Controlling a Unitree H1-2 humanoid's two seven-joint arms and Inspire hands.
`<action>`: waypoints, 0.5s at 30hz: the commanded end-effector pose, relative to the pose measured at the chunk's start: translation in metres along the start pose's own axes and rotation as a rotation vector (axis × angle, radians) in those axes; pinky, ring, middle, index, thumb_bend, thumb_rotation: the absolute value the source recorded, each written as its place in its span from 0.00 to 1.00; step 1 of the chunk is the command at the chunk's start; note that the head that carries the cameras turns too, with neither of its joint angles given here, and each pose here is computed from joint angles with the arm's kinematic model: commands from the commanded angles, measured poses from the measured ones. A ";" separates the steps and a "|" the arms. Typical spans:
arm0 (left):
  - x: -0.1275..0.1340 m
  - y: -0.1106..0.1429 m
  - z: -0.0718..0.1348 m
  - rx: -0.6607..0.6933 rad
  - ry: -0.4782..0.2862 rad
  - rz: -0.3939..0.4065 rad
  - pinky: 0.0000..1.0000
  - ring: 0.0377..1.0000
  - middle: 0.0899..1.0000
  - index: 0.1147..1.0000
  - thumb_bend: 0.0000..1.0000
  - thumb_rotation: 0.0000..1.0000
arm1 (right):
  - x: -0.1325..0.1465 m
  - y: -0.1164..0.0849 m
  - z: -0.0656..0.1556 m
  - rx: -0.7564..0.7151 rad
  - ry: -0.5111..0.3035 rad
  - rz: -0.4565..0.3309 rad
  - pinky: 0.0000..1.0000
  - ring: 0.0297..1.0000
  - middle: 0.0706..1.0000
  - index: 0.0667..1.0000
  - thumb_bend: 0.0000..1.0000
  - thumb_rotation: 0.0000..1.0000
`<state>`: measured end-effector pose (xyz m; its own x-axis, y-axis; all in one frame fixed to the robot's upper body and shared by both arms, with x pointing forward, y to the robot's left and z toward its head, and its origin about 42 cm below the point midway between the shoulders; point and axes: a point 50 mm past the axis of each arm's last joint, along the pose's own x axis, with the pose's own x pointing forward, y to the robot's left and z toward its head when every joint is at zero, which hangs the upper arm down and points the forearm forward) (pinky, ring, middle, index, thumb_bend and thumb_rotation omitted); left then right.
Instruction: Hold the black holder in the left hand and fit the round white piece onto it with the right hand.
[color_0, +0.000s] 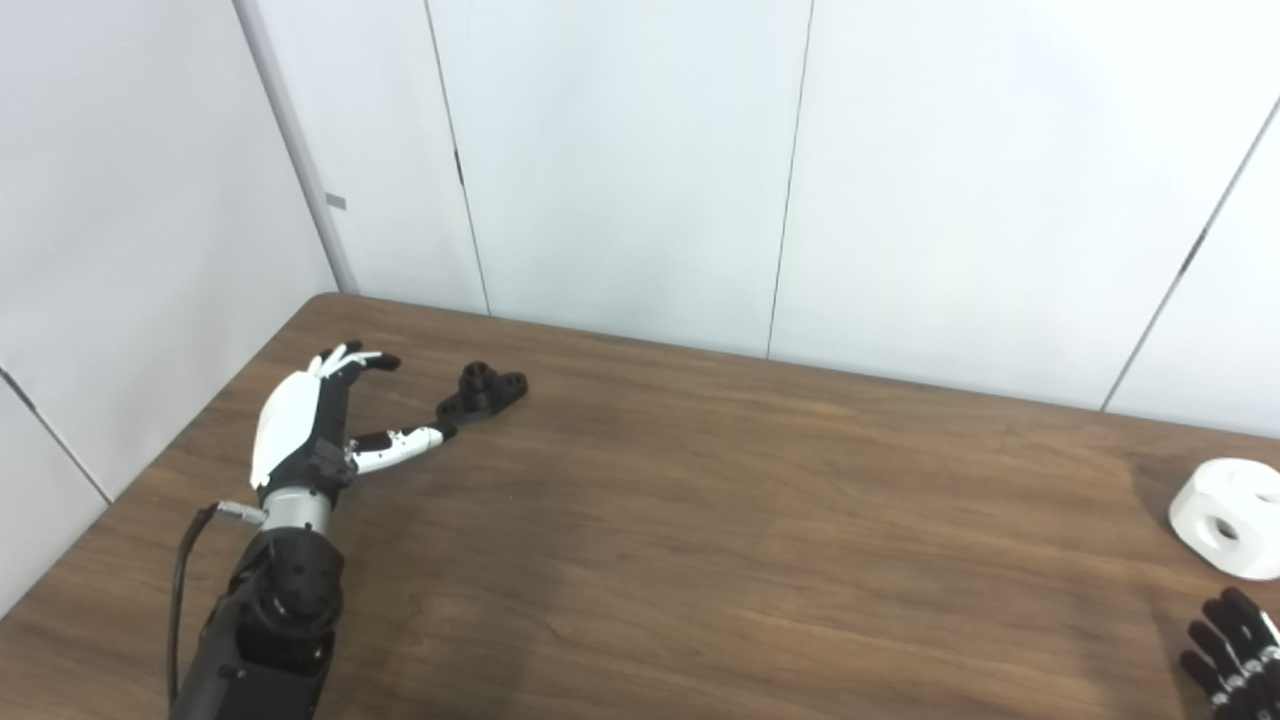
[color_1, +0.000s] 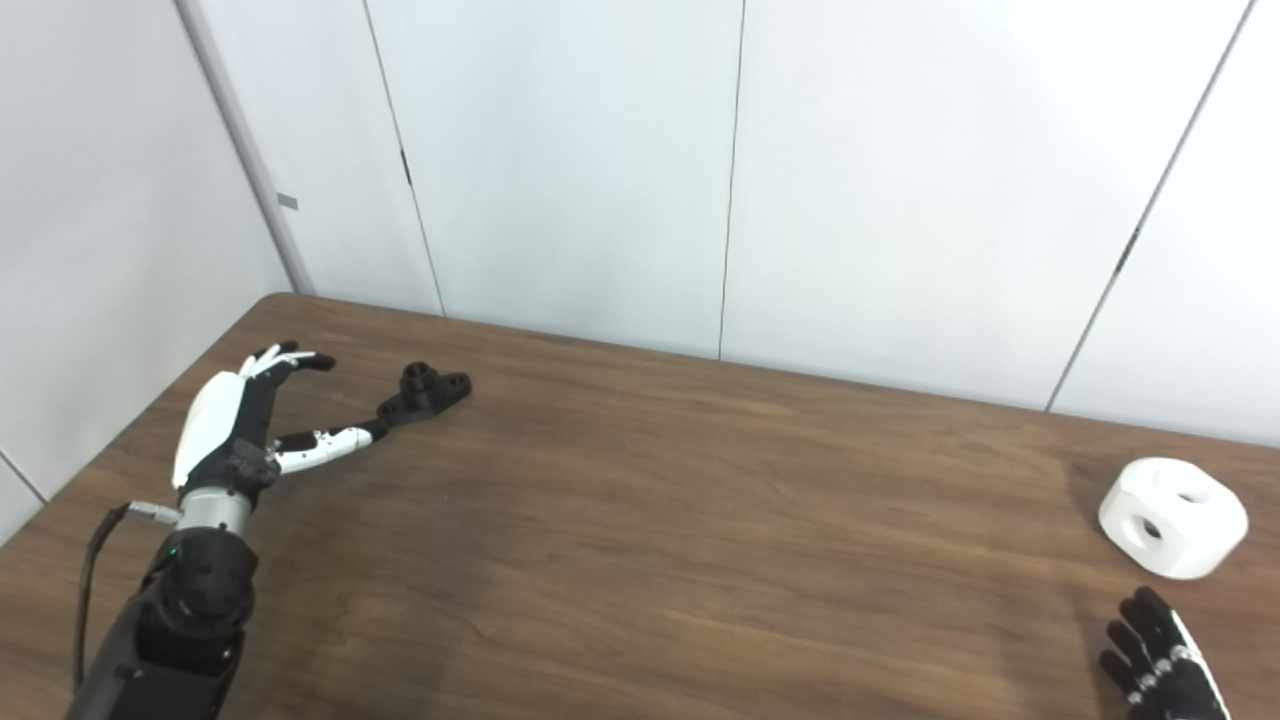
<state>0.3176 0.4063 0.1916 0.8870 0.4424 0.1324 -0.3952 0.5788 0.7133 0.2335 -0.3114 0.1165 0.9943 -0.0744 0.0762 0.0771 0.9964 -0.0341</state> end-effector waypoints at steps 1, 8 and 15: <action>0.020 0.015 0.015 0.055 -0.044 0.042 1.00 1.00 0.94 0.74 0.89 0.33 | 0.000 0.003 0.007 0.003 -0.042 0.008 0.91 0.93 0.93 0.90 0.72 0.93; 0.039 0.002 0.020 0.108 -0.025 -0.012 1.00 1.00 0.96 0.77 0.89 0.34 | -0.001 0.005 0.008 -0.007 -0.034 0.004 0.95 0.94 0.93 0.91 0.72 0.95; 0.057 -0.013 0.031 0.132 -0.016 -0.063 1.00 1.00 0.96 0.76 0.91 0.34 | -0.002 0.006 0.008 -0.011 -0.037 0.018 0.95 0.95 0.94 0.92 0.73 0.96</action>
<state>0.3666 0.3933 0.1834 0.9187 0.3947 0.0115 -0.2504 0.5598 0.7899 0.2297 -0.3068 0.1169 0.9945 -0.0714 0.0763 0.0746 0.9964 -0.0400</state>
